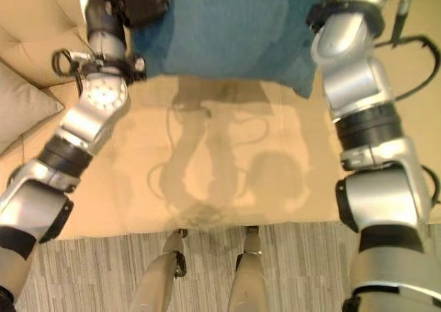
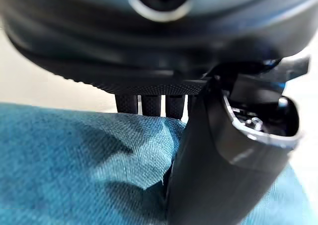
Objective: Pick up all the scattered cushions and arrange them neatly on the sofa.
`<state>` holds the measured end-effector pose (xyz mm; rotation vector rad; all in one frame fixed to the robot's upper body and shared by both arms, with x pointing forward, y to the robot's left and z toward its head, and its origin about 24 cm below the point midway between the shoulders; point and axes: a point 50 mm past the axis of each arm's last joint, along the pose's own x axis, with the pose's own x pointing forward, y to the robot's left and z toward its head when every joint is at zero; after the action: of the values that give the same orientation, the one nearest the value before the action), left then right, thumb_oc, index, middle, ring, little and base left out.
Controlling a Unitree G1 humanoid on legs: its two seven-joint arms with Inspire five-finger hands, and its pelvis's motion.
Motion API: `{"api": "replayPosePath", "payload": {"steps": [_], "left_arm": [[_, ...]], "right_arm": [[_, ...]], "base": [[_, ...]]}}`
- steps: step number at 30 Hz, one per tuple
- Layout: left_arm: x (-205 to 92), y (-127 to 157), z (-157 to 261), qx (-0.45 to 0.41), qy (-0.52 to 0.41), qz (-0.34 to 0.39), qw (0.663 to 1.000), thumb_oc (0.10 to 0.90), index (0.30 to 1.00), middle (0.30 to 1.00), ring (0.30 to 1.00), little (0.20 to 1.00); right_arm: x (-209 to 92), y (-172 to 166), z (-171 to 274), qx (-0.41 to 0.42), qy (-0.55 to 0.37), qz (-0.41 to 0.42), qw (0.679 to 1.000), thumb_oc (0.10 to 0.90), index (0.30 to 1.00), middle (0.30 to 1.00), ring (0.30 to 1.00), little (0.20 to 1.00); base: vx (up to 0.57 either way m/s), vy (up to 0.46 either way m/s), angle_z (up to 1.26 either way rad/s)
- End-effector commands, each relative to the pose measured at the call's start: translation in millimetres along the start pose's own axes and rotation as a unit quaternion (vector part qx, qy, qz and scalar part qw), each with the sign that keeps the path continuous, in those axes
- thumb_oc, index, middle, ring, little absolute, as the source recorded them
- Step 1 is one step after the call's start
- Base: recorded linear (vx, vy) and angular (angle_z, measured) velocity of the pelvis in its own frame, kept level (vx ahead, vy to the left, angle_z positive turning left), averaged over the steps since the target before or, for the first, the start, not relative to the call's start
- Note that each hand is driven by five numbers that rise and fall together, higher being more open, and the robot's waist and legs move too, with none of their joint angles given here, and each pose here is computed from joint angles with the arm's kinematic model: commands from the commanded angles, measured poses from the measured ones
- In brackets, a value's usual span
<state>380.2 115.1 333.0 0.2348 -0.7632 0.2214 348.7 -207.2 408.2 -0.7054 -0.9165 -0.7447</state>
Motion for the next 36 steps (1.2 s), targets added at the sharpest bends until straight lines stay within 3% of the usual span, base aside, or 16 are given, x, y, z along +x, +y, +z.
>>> {"api": "replayPosePath", "payload": {"steps": [1,2,5,9,15,18,22,27,32,36], "left_arm": [[31,-9,62,-0.037,-0.104,0.019,0.994,0.8,0.9,0.9,0.9,0.9],[32,-6,35,-0.036,-0.036,0.024,0.998,0.8,0.9,0.9,0.9,0.9],[27,-7,-4,-0.019,0.058,0.009,0.998,0.8,0.9,0.9,0.9,0.9],[-14,-14,-81,0.023,0.229,-0.026,0.973,0.8,0.9,0.9,0.9,0.9],[-60,-16,-131,0.063,0.339,-0.029,0.938,0.8,0.9,0.9,0.9,0.9],[-64,-11,-136,0.069,0.35,-0.021,0.934,0.8,0.9,0.9,0.9,0.9],[-49,0,-126,0.011,0.328,0.008,0.945,0.8,0.9,0.9,0.9,0.9],[-31,24,-101,-0.026,0.241,0.024,0.97,0.8,0.9,0.9,0.9,0.9],[-52,49,-116,-0.022,0.239,0.038,0.97,0.8,0.9,0.9,0.9,0.9],[-97,81,-142,-0.015,0.268,0.061,0.961,0.8,0.9,0.9,0.9,0.9]], "right_arm": [[28,-1,99,0.123,-0.146,-0.027,0.981,0.507,0.46,0.46,0.46,0.46],[26,7,95,0.129,-0.129,-0.004,0.983,0.8,0.9,0.9,0.9,0.9],[21,28,86,0.15,-0.08,0.05,0.984,0.8,0.9,0.9,0.9,0.9],[12,42,66,0.176,-0.03,0.105,0.978,0.8,0.9,0.9,0.9,0.9],[2,50,47,0.24,0.026,0.12,0.963,0.8,0.9,0.9,0.9,0.9],[1,42,43,0.289,0.037,0.103,0.951,0.8,0.9,0.9,0.9,0.9],[-1,20,32,0.347,0.039,0.06,0.935,0.8,0.9,0.9,0.9,0.9],[-26,-7,-11,0.385,0.067,0.016,0.921,0.8,0.9,0.9,0.9,0.9],[-66,-19,-63,0.381,0.13,-0.002,0.916,0.8,0.9,0.9,0.9,0.9],[-111,-39,-109,0.375,0.191,-0.041,0.906,0.8,0.9,0.9,0.9,0.9]], "base": [[-0.01,0.007,-0.07],[-0.03,0.02,-0.09],[0.01,-0.004,-0.01],[0.03,-0.004,-0.05],[0.02,-0.002,-0.01],[0.02,-0.008,-0.21],[0.02,-0.007,0.18],[0.06,-0.004,0.04],[0.07,-0.013,0.09],[0.08,-0.007,0.08]]}}
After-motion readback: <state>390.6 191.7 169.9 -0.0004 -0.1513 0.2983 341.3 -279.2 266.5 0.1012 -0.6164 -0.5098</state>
